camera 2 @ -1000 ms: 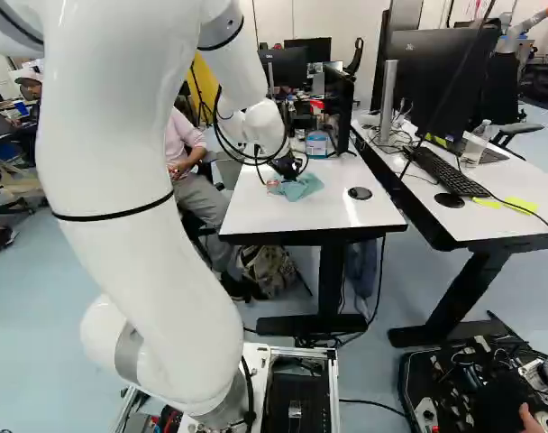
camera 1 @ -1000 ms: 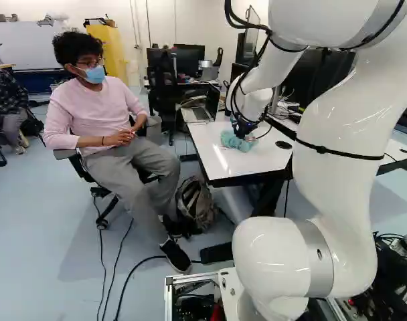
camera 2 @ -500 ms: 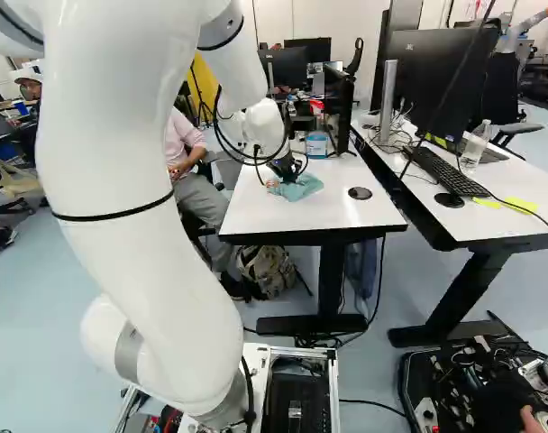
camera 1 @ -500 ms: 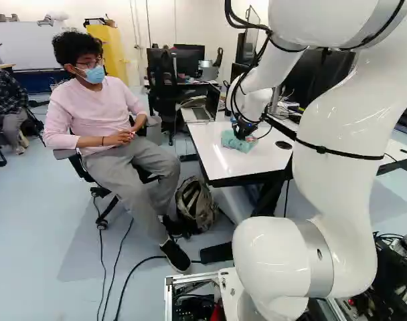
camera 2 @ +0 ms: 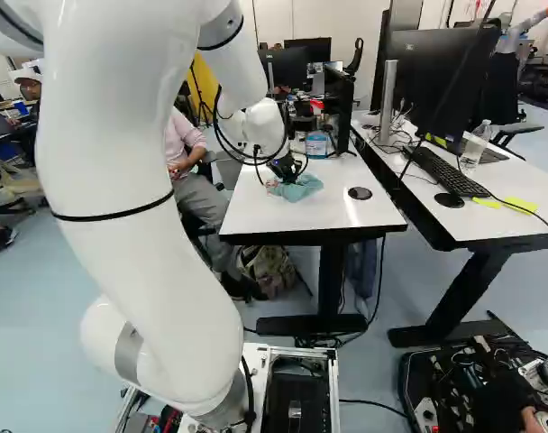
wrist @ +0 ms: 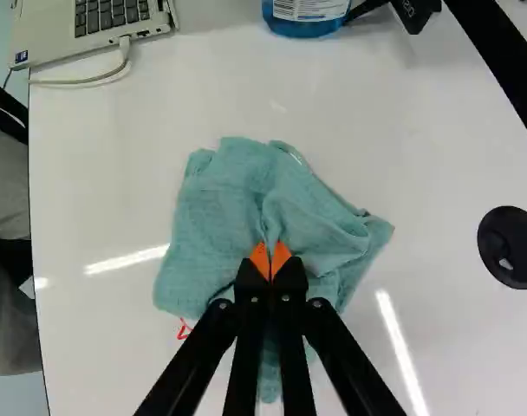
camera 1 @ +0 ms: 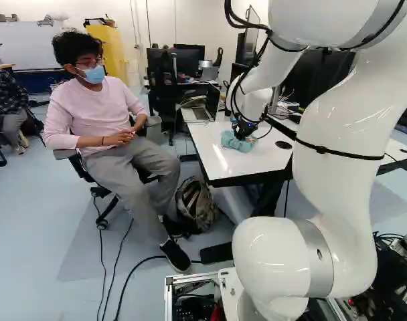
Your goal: Clean the table with the green towel
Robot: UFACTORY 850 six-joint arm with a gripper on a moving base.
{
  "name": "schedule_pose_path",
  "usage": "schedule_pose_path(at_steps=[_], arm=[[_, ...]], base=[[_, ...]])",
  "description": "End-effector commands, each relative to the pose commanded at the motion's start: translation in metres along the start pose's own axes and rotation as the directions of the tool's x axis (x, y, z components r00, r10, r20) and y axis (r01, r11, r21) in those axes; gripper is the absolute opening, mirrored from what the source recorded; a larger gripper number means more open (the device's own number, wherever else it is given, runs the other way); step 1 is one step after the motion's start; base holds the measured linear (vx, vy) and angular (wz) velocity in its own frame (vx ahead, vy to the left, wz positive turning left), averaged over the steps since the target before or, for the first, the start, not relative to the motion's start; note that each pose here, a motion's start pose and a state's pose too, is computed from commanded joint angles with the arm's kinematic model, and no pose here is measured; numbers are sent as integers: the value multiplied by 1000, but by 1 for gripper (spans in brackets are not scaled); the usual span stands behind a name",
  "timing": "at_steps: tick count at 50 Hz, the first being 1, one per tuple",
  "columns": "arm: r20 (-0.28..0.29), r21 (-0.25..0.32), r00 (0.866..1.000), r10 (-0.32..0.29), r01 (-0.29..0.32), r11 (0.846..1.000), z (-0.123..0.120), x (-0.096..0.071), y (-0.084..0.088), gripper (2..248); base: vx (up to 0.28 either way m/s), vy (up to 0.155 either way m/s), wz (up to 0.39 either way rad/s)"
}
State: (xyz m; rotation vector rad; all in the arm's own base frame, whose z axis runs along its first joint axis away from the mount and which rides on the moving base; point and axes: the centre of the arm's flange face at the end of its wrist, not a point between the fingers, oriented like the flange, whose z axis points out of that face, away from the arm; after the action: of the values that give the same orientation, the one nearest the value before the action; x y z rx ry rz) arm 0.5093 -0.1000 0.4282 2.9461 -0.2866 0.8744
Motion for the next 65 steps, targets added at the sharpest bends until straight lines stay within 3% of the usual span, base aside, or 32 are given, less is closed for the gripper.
schedule_pose_path(at_steps=[21, 39, 65], arm=[[-4, 7, 1000, -10, 10, 1000, 5, 7, -7, 24], [-13, 34, 999, -52, 53, 998, 15, 21, -34, 24], [-11, 78, 993, -120, 120, 990, 5, 7, -77, 24]], base=[[0, 0, 0], [0, 0, 0], [0, 0, 0]])
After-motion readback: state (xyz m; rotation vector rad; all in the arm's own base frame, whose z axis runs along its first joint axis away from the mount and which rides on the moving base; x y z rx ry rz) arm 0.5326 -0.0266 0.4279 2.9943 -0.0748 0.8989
